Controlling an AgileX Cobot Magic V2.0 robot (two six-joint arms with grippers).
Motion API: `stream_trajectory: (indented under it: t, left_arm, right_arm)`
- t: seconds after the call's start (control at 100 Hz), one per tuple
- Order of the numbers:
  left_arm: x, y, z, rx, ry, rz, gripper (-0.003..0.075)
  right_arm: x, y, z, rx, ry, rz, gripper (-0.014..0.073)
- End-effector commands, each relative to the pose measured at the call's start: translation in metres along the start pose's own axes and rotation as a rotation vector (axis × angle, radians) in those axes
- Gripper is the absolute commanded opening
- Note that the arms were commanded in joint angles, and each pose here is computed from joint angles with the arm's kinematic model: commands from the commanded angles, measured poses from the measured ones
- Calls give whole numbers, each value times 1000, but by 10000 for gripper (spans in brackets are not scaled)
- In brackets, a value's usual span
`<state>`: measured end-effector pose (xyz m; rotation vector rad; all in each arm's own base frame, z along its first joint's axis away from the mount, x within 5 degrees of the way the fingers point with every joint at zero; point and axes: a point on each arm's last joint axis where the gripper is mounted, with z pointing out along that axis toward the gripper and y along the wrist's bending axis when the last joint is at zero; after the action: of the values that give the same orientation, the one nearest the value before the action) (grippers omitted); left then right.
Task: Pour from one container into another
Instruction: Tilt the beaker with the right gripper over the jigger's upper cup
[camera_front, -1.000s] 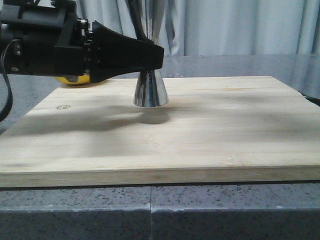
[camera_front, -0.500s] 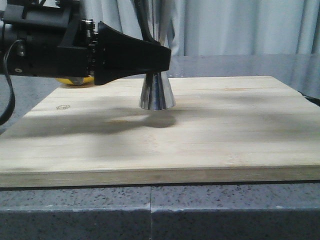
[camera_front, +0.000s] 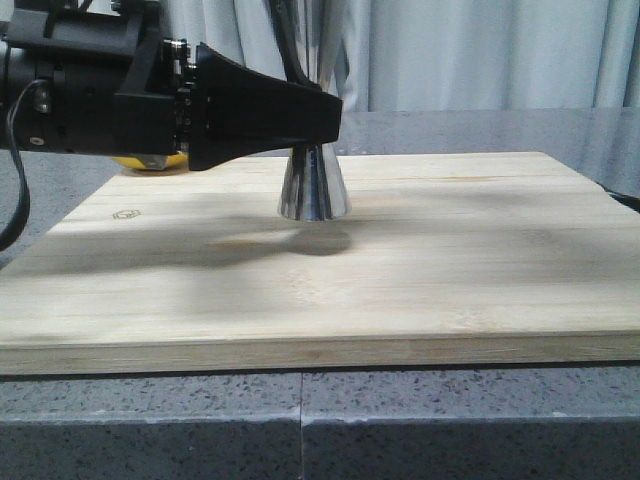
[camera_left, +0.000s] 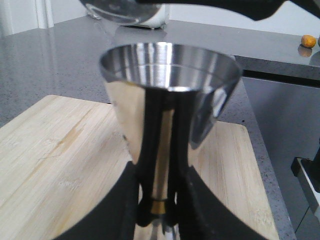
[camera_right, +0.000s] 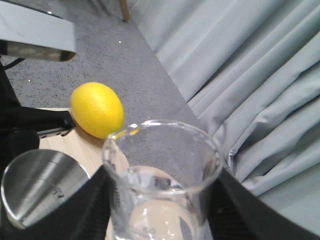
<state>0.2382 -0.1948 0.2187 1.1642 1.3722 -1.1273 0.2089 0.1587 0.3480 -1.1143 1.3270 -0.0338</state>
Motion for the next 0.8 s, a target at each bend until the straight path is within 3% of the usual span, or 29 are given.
stream_trajectory:
  t: [0.0, 0.79]
  left_arm:
    - [-35, -15, -3, 121, -221, 31, -19]
    - [-35, -15, -3, 121, -221, 31, -19]
  right_arm:
    - [-22, -13, -10, 55, -125, -35, 193]
    - [-19, -11, -10, 39, -85, -165, 193]
